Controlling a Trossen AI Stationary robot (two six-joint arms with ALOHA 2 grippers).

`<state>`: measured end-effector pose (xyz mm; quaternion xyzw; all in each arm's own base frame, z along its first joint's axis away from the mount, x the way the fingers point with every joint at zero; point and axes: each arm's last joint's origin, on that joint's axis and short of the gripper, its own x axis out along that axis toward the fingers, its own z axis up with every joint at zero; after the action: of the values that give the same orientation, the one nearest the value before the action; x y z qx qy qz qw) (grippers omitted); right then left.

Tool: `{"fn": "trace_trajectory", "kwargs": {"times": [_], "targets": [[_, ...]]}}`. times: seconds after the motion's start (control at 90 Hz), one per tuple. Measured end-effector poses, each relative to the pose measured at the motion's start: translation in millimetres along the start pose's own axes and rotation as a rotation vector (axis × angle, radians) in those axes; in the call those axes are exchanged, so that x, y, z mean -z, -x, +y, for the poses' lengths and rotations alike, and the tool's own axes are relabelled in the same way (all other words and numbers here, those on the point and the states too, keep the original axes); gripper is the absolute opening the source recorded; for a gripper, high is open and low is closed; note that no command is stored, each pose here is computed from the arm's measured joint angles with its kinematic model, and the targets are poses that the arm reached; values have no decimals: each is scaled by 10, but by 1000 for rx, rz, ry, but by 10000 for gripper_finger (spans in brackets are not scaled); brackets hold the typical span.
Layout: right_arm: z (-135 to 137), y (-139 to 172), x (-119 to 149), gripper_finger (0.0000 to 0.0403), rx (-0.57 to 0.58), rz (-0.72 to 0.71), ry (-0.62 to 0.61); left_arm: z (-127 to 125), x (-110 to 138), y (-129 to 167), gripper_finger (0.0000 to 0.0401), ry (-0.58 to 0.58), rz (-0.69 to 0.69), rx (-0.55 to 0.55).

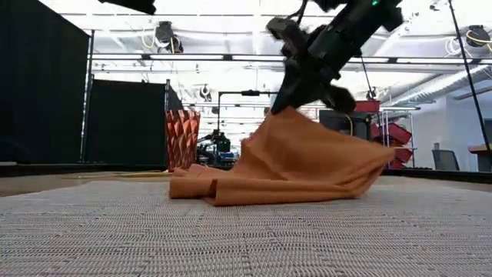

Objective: Set table place
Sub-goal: Fold the orange table napkin

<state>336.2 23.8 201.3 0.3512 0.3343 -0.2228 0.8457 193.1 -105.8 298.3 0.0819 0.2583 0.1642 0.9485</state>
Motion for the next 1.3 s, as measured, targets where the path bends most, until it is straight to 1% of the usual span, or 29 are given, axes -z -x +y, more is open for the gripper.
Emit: {"fn": "trace_trajectory", "kwargs": {"times": [0.111, 0.222, 0.322, 0.456, 0.6, 0.744, 0.811, 0.967, 1.222, 1.3], "targets": [[125, -182, -37, 0, 1, 44, 50, 47, 22, 45, 184, -19, 13, -2], [268, -320, -111, 0, 15, 82, 119, 106, 92, 71, 184, -20, 66, -25], [411, -387, -203, 0, 15, 91, 170, 155, 165, 89, 184, -11, 121, -53], [533, -462, -279, 0, 3, 103, 194, 157, 223, 127, 184, -4, 154, -59], [557, -579, -289, 0, -1, 136, 177, 121, 244, 174, 184, -11, 152, -37], [518, -718, -217, 0, 20, 180, 156, 95, 253, 204, 184, -22, 146, -21], [522, -734, -191, 0, 23, 187, 151, 84, 257, 217, 184, -28, 144, -14], [551, -773, -181, 0, 1, 169, 117, 69, 265, 238, 184, -37, 140, -6], [639, -811, -212, 0, -70, 97, 78, 64, 269, 249, 184, -43, 134, -8], [623, -882, -158, 0, -62, 116, 70, 65, 268, 249, 184, -44, 133, -10]]}}
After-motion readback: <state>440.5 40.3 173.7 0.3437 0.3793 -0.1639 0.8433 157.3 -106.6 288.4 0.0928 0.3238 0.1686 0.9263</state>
